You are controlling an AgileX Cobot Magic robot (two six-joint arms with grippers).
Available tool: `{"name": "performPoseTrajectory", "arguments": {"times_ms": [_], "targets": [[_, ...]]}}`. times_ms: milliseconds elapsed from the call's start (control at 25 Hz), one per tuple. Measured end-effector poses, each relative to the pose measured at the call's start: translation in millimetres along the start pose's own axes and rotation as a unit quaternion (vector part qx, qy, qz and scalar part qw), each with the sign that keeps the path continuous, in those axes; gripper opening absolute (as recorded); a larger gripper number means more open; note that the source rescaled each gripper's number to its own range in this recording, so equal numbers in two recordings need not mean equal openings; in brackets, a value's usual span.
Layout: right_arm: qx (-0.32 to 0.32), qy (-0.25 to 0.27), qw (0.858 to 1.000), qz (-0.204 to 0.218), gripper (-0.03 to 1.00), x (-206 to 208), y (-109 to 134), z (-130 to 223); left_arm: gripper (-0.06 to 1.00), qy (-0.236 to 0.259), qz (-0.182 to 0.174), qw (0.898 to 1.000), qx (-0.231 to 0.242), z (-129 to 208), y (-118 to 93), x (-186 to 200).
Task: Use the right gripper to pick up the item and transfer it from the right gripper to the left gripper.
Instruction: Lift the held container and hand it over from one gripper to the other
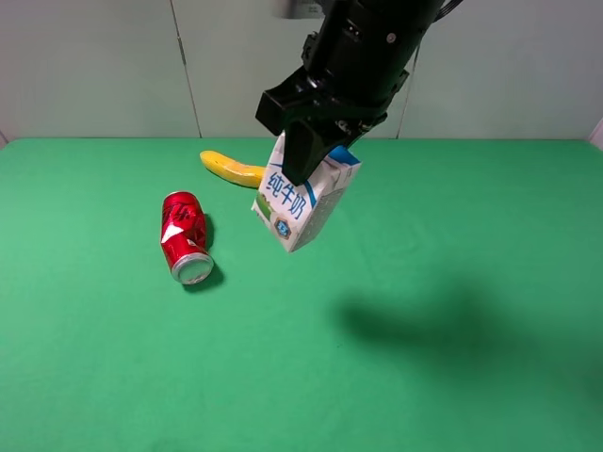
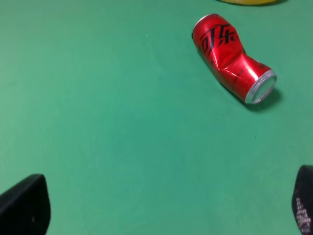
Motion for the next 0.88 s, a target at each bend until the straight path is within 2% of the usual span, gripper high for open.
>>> {"name": "performPoseTrajectory", "arguments": {"times_ms": [80,240,400,600,880], "targets": [[0.024,-0.007,1.000,-0.002,0.00,-2,9,-4,0.97,0.000,0.008,1.000,0.003,0,-2,0],[0.061,-0.023,0.998,-0.016,0.00,-4,23,-10,0.97,0.002,0.057,0.998,0.023,0,-15,1],[0.086,-0.048,0.993,-0.061,0.00,-3,36,-16,0.97,0.011,0.105,0.994,0.025,-3,-28,-1],[0.106,-0.085,0.983,-0.125,0.00,2,53,-23,0.97,0.055,0.138,0.989,0.006,-9,-36,-11],[0.126,-0.096,0.977,-0.144,0.00,4,59,-25,0.97,0.136,0.185,0.973,-0.017,-16,-47,-32]]}}
Point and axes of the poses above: a point on each arm's last joint axis where the gripper is mounted, x pointing back along that axis away from the gripper, y along the wrist's bending axis when the last joint is at zero, z = x × y, the point moved 4 cm from there along -x, pointing out along that axis toward the gripper, and after that the axes turned 10 degrees about x, right-handed, at the moved point
